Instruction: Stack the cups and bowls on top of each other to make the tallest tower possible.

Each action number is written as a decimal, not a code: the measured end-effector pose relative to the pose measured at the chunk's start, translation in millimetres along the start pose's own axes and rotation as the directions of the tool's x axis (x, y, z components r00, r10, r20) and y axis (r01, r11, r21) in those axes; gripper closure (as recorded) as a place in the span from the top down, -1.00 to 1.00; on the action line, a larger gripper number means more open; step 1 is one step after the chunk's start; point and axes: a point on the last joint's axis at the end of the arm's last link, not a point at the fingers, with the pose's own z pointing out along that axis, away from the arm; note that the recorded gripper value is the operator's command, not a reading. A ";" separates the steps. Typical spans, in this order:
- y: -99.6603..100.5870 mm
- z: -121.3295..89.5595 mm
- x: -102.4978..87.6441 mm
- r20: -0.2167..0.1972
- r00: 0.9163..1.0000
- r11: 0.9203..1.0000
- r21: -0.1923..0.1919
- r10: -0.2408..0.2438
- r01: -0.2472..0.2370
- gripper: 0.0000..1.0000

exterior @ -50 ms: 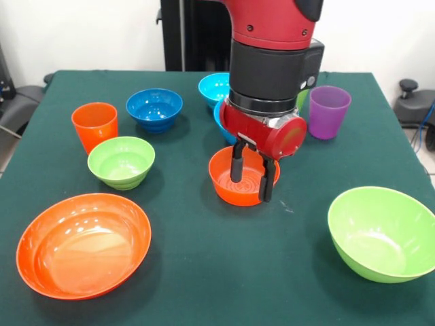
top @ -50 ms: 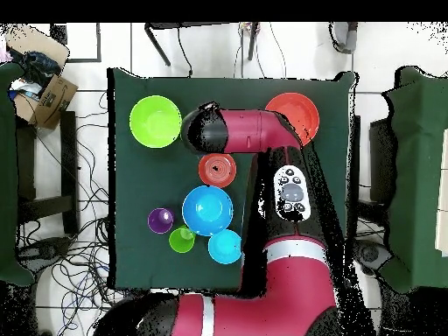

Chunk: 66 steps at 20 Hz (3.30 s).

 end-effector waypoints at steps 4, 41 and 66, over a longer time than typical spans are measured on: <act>-1.1 1.6 0.4 -0.004 1.000 1.000 0.000 -0.009 0.009 1.00; -21.4 -23.4 -22.9 -0.089 0.990 0.994 0.014 -0.109 0.110 1.00; -39.8 -75.4 71.6 -0.234 0.937 0.961 0.037 -0.260 0.276 1.00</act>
